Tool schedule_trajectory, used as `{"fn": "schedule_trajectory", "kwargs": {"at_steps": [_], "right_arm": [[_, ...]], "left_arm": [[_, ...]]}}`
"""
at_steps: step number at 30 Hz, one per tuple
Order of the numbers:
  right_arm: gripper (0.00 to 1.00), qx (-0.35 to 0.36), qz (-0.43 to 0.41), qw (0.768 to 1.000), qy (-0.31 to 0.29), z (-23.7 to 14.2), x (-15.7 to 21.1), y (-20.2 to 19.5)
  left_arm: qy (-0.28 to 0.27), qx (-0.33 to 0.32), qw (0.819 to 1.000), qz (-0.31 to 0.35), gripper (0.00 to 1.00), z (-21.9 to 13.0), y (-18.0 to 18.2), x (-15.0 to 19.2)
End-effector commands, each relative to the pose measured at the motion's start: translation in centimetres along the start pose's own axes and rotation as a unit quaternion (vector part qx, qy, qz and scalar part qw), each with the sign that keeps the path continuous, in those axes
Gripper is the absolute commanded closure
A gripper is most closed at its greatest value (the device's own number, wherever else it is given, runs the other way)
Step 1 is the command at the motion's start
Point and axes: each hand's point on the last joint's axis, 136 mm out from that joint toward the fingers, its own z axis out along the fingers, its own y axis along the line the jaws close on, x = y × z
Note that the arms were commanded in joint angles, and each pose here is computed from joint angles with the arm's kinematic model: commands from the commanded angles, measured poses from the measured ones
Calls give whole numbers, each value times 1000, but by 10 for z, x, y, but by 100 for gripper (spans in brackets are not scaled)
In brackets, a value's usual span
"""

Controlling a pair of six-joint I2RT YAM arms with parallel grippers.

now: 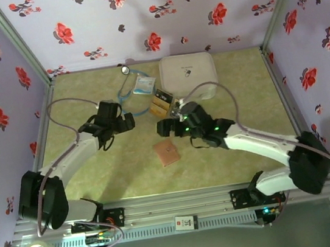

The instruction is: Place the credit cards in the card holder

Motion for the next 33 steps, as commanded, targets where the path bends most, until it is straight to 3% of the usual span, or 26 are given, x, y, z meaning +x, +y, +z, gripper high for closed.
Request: {"fn": "schedule_trajectory", "kwargs": {"at_steps": [1,5,10,13,16,21,26,33], "right_arm": [[1,79,-15,996,-33,-33,-19,-50],[1,198,-13,974,-106,-78,-59,-114],[1,368,7,901,-230,-143,-100,-198],[1,449,8,854,-262,-168,-107,-243],[1,497,13,830,-251,-174,-104,-280],[1,512,1,821,-252,-155,-97,-317],[1,470,-36,836,-282,-133,-94,-323],[1,390,-55,854,-340,-114,-80,-332]], "left_arm": [[-35,-13,999,-15,0,-19,26,-25],[-110,-25,992,-60,0,-37,63,-56],[-246,-65,967,10,0,-71,83,-91],[-272,-99,957,24,0,-74,102,-93],[-274,-128,953,33,0,-64,123,-86],[-269,-159,949,46,0,-45,149,-69],[-278,-126,949,82,0,-14,141,-55],[-276,-95,953,83,0,23,135,-40]]}}
